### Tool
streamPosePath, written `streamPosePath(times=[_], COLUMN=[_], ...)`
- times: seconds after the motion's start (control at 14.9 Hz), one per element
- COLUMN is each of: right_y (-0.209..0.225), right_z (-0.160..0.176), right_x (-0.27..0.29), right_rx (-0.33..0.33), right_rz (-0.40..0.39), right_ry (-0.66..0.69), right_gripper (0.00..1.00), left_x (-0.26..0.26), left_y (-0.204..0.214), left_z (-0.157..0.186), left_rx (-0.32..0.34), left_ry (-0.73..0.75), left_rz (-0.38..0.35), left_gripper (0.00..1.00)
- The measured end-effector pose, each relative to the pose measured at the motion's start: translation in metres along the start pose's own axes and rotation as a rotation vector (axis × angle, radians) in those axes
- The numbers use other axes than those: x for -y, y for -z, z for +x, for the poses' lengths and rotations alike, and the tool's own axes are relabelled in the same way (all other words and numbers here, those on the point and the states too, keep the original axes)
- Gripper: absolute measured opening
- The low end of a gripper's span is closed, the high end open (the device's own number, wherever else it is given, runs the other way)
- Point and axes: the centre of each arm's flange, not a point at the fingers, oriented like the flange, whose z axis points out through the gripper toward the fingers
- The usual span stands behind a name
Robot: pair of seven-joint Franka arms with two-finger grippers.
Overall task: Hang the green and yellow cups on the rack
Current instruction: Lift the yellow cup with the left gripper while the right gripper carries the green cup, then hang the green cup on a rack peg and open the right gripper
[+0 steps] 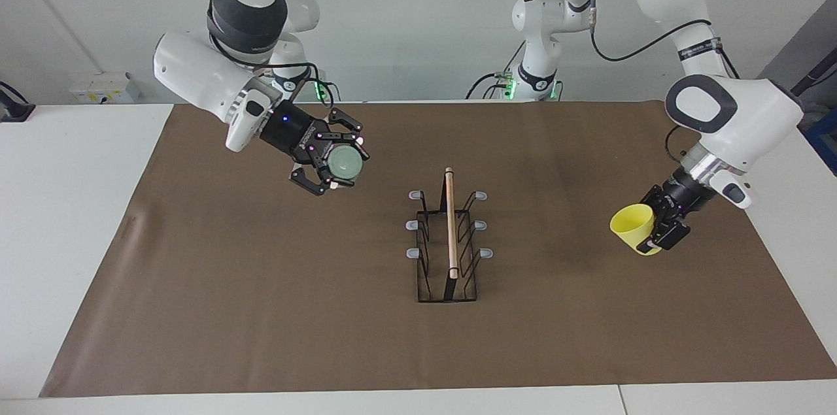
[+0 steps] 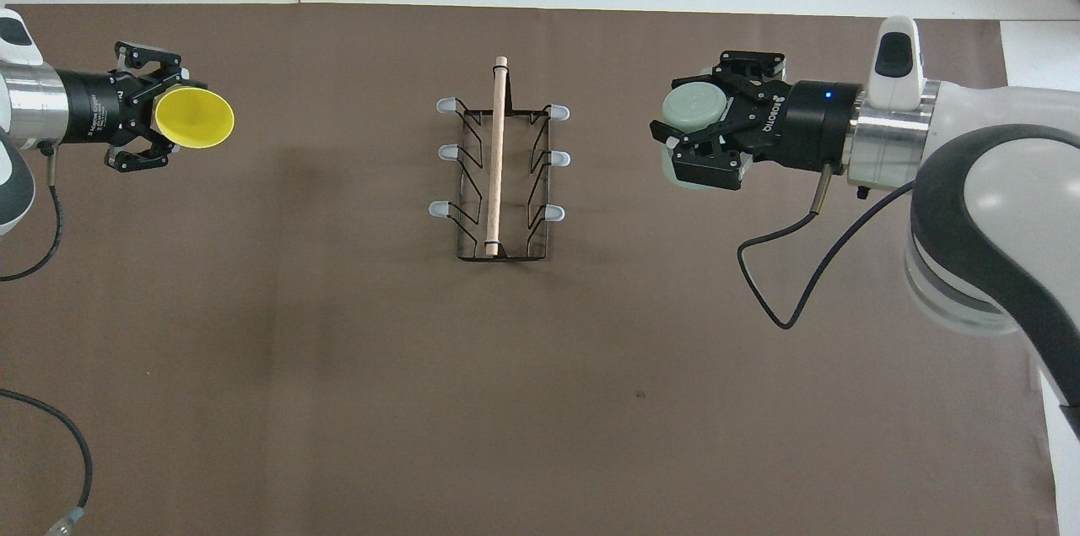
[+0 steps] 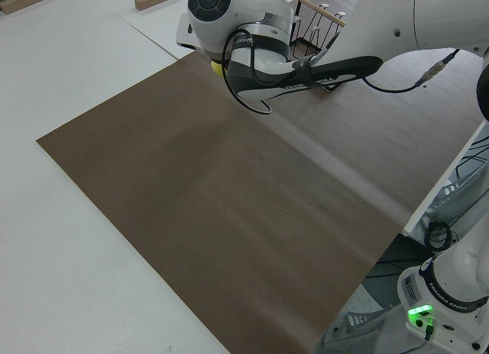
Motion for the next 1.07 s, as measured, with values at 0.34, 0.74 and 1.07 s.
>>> streamPosePath(times=[0.34, 0.74, 1.07], right_y=[-0.015, -0.087, -0.125], right_z=[-0.042, -0.102, -0.126], right_x=[0.014, 0.064, 0.077], right_rx=[-0.3, -0.465, -0.489], right_rz=[0.013, -0.027, -0.071], right_ry=[-0.009, 0.011, 0.014], right_gripper=[0.58, 0.58, 0.58], left_x=[-0.024, -0.052, -0.06], left_y=[0.009, 0.003, -0.014], left_z=[-0.04, -0.113, -0.178], left_rx=[-0.137, -0.326, -0.462], left_ry=[-0.204, -0.346, -0.401], left_rz=[0.081, 0.211, 0.328], left_gripper=[0.69, 0.69, 0.69])
